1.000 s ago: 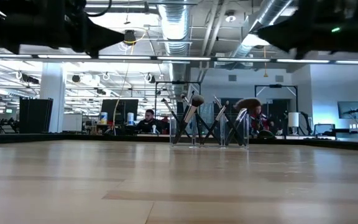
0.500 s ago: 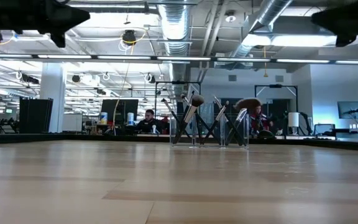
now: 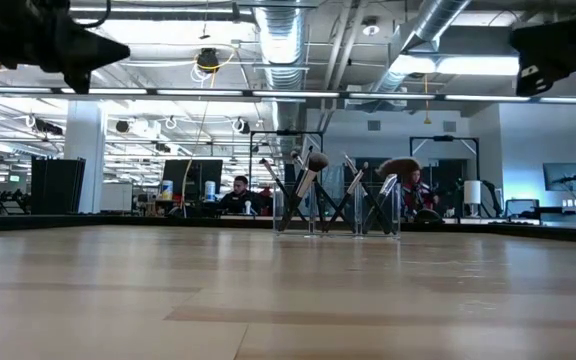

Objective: Put items in baskets/containers
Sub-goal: Return to Home Position

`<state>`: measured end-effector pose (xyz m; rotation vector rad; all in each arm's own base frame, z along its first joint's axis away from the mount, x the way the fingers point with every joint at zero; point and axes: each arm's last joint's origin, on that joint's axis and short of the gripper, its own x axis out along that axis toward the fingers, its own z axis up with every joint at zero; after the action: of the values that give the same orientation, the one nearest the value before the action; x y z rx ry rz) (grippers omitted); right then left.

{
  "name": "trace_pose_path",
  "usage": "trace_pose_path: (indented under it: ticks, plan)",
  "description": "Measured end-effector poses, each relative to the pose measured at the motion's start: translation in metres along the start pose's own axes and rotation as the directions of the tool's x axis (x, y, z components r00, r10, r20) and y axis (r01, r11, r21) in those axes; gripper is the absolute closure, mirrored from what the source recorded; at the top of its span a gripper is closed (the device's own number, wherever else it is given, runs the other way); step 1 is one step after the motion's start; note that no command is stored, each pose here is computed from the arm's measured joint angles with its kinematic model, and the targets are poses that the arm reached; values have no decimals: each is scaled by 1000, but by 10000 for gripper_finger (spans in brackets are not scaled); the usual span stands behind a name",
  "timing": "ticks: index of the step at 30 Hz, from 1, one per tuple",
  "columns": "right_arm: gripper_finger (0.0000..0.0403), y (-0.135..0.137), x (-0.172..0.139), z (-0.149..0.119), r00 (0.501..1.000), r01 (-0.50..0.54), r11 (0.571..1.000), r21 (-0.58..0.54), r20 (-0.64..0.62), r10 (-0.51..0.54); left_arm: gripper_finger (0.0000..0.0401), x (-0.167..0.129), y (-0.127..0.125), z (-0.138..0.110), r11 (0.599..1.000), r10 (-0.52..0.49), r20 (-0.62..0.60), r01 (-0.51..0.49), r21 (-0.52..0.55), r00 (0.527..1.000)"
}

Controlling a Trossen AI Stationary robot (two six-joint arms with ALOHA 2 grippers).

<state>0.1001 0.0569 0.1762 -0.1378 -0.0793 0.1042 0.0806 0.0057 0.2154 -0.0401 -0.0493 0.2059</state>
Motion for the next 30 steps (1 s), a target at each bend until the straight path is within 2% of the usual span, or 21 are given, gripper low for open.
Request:
trace_pose_path:
  ticks: [2,6,12,15,20,24,30]
  plan:
    - [403,-4,2,0,1000,-10,1000,28,13,10,397,-2,0,4,1000,0,7,0,-1,1000]
    - [403,-8,4,-1,1000,-16,1000,-7,15,16,397,-7,1,21,1000,-1,58,1,7,998]
    - [403,-13,2,1,1000,29,997,-69,0,-29,397,-9,1,19,1000,2,-1,-2,5,1000]
    - [403,-18,-2,9,994,101,992,-79,-31,-104,397,-9,2,17,1000,6,-28,-6,7,1000]
    - [403,-22,-11,5,992,105,990,-97,-60,-111,397,-9,2,16,1000,6,-29,-6,4,1000]
    - [403,-24,-16,3,993,112,987,-112,-28,-115,397,-2,1,-3,1000,8,-68,-8,11,998]
    - [403,-23,-14,-4,992,124,981,-151,-16,-128,397,8,-2,-25,999,-32,7,31,22,999]
